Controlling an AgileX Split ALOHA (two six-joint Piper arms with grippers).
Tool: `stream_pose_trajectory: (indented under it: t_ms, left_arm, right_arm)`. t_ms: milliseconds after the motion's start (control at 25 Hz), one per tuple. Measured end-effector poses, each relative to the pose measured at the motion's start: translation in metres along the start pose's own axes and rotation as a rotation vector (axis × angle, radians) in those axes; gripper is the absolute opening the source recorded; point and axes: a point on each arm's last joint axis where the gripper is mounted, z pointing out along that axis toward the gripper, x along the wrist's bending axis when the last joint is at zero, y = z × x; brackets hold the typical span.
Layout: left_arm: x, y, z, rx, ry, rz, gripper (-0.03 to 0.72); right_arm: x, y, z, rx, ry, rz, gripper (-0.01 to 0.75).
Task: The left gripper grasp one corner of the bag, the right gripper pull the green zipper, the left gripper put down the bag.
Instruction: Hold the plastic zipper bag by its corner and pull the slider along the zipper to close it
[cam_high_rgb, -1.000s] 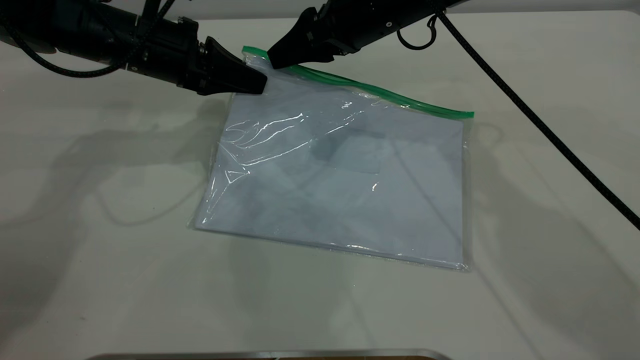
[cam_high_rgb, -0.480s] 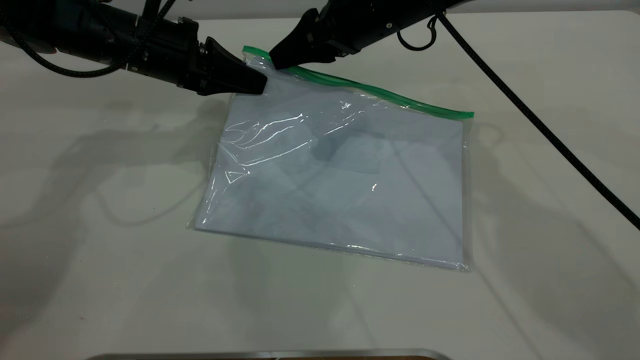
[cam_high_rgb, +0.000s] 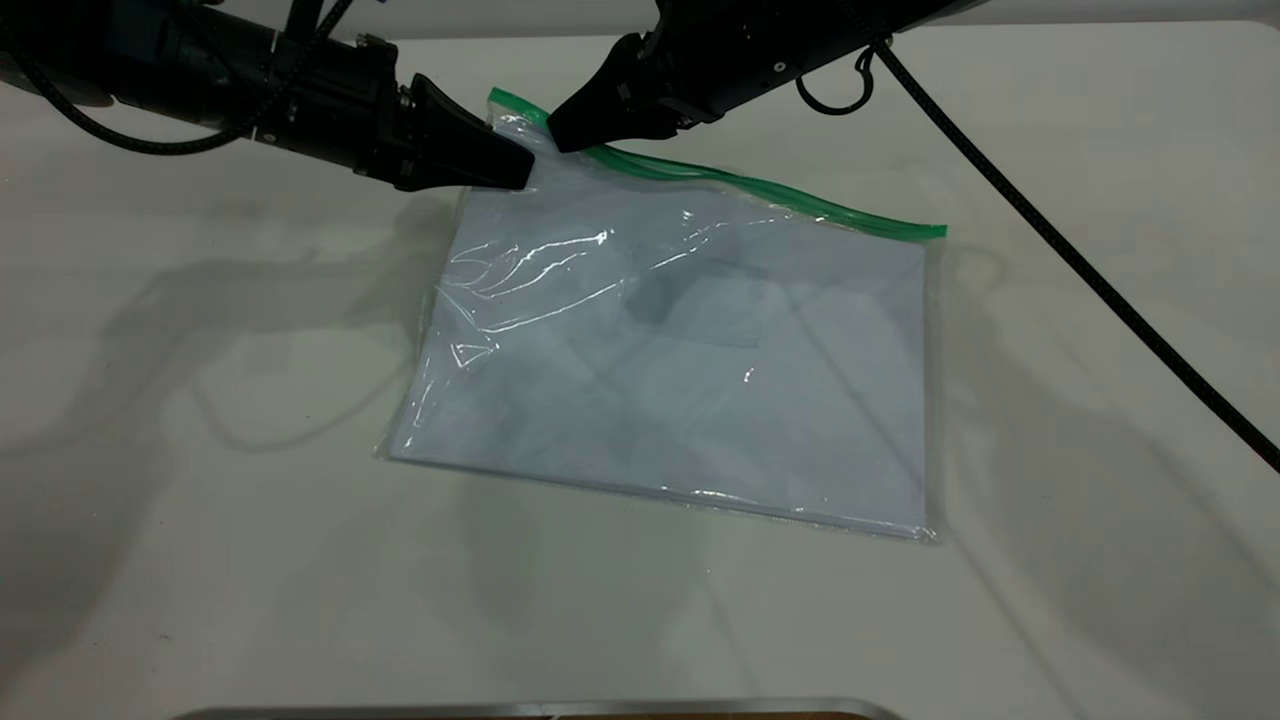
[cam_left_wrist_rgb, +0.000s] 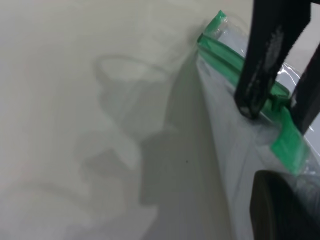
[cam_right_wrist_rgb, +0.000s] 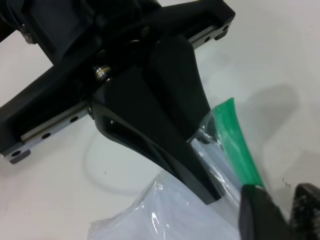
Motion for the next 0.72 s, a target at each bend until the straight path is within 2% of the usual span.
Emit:
stream_pose_trajectory:
  t_ms: [120,400,720]
  left_arm:
    - [0.000,0.000,0.000,-0.001,0.000,0.000,0.054]
    - [0.000,0.000,0.000,-0.007,-0.006,-0.002,0.054]
    - [0.002,0.001,-0.013,-0.068,-0.032,-0.024,0.054]
  right_arm:
    - [0.000,0.000,0.000,0.000,0.000,-0.008,0.042]
    - [-0.001,0.000,-0.001,-0.002,-0.003,-0.028,0.038]
    - [-0.005,0.002,-0.006,-0.025,0.004,-0.018,0.038]
